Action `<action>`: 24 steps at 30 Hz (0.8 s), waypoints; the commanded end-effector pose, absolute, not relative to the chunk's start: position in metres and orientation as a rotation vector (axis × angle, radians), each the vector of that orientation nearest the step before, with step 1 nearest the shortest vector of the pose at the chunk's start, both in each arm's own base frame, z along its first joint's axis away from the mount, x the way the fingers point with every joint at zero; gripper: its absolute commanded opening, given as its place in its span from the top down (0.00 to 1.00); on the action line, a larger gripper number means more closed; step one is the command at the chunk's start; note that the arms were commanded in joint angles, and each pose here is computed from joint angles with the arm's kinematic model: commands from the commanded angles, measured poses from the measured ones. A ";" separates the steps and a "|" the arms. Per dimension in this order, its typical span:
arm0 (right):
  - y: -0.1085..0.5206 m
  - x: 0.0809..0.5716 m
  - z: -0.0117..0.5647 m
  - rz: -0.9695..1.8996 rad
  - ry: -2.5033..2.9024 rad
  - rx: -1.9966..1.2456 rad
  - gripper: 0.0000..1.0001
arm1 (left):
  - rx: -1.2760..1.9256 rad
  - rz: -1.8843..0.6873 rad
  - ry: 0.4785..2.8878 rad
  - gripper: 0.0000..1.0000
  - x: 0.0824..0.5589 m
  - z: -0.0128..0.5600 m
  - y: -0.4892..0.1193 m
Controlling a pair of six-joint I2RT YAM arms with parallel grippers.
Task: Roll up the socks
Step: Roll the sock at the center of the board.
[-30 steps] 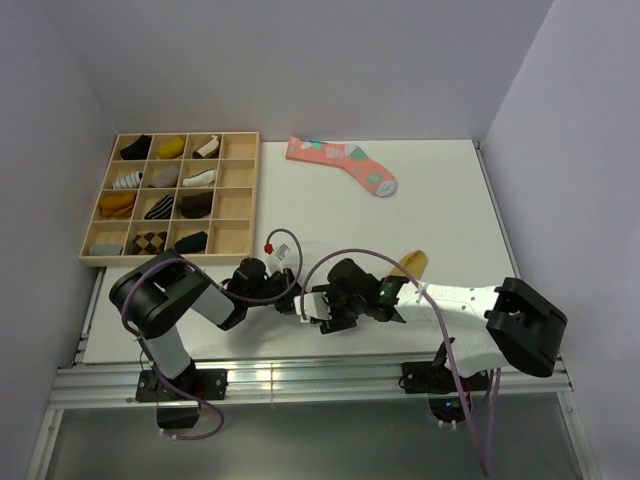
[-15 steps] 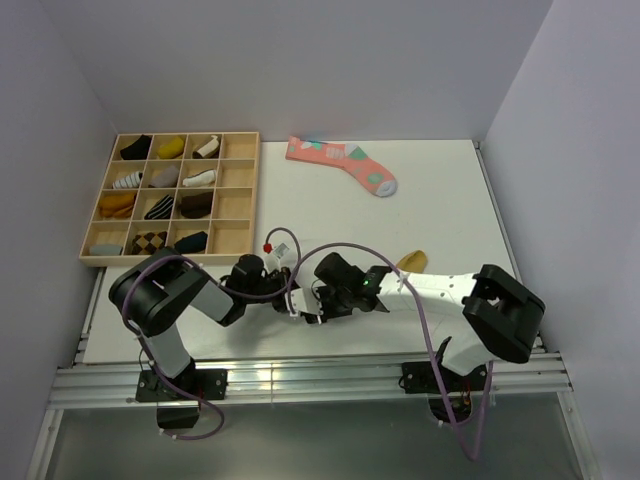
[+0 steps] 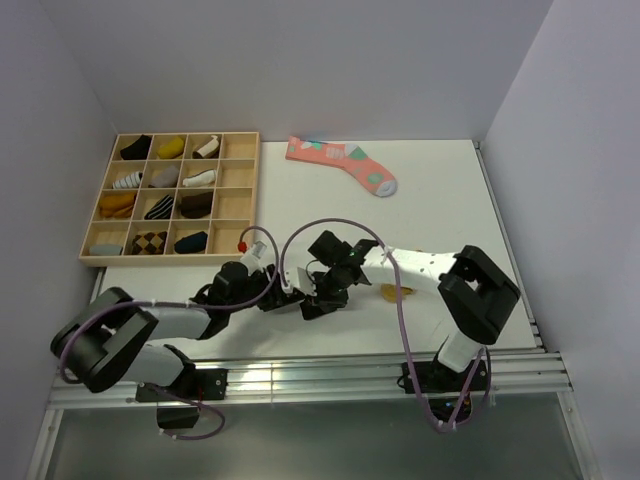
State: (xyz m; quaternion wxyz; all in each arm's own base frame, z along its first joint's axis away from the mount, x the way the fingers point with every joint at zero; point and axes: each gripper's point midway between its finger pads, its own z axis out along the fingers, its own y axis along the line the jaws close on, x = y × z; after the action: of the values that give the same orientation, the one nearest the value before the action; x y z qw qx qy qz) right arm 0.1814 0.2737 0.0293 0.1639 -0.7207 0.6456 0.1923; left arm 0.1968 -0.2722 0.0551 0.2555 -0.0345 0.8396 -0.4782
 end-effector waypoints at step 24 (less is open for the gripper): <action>0.252 0.205 0.010 0.924 2.619 -1.545 0.84 | -0.673 -1.172 2.193 0.38 0.176 0.066 -0.277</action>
State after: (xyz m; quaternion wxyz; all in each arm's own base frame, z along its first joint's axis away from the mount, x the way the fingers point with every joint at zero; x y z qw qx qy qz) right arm 0.2035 0.2698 0.0301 0.0136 -0.5163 0.7934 0.3221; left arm 0.1539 -0.2627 0.0381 0.2580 -0.1800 0.8613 -0.3991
